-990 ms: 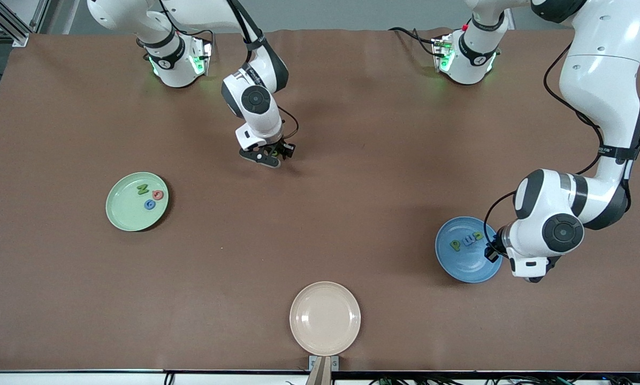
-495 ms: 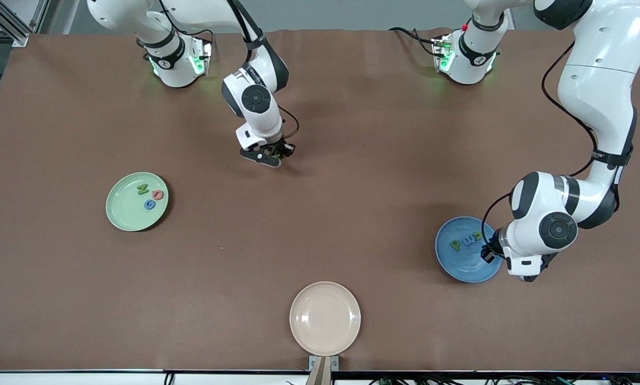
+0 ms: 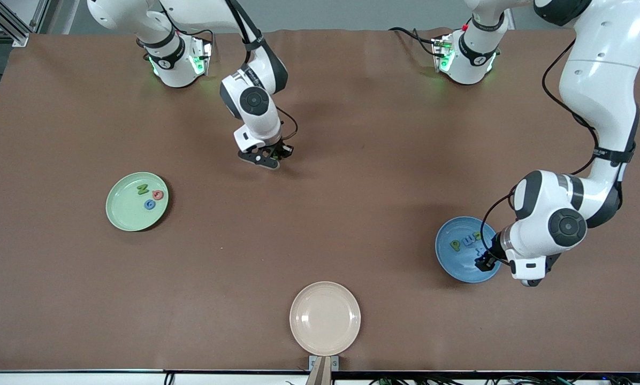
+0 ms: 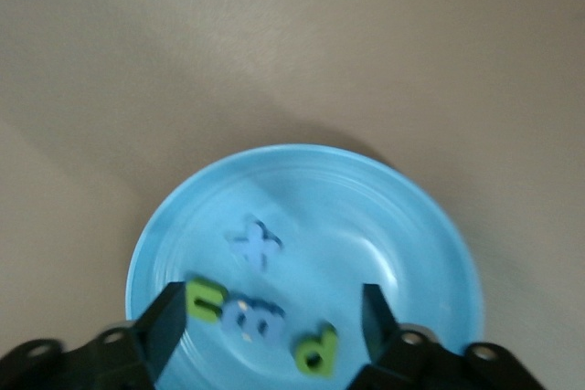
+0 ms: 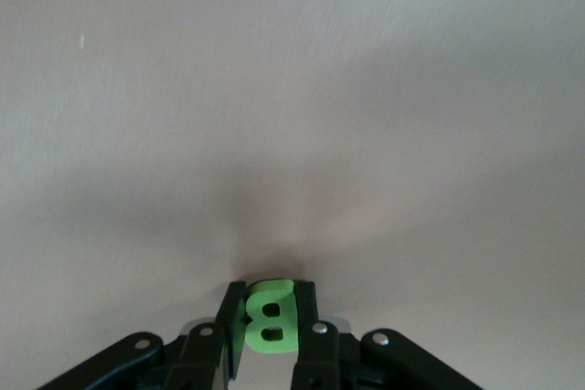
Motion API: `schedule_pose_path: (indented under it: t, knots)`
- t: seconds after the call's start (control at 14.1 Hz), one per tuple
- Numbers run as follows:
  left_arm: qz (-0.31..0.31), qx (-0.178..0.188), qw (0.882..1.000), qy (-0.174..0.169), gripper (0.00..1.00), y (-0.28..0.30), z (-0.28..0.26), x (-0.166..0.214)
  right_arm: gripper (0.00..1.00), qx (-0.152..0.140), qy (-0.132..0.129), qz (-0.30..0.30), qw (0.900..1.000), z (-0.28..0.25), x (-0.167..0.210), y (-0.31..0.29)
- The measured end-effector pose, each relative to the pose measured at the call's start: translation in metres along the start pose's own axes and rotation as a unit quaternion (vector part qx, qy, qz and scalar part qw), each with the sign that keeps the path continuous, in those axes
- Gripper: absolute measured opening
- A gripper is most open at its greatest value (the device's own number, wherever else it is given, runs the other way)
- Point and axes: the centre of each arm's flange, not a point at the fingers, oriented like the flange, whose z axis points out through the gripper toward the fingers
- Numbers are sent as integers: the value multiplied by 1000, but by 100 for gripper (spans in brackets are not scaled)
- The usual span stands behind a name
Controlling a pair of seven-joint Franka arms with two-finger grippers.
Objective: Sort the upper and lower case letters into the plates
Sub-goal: 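Place the green B on the green plate while the left gripper returns to rest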
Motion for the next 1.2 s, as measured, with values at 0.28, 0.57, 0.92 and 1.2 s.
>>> schedule_pose_path:
  t: [0.28, 0.57, 0.92, 1.2]
  knots:
    - [76, -1, 997, 31, 100, 6, -131, -14, 26, -47, 1, -67, 997, -48, 112, 61]
    - [151, 12, 987, 54, 100, -21, -220, -14, 26, -47, 7, -147, 988, -88, 208, 156]
    - [274, 52, 959, 59, 100, -58, -302, -42, 26, -39, -9, -211, 977, -87, 271, 283]
    - [349, 51, 935, 35, 100, -108, -361, -54, 26, -36, -26, -217, 975, -76, 286, 344]
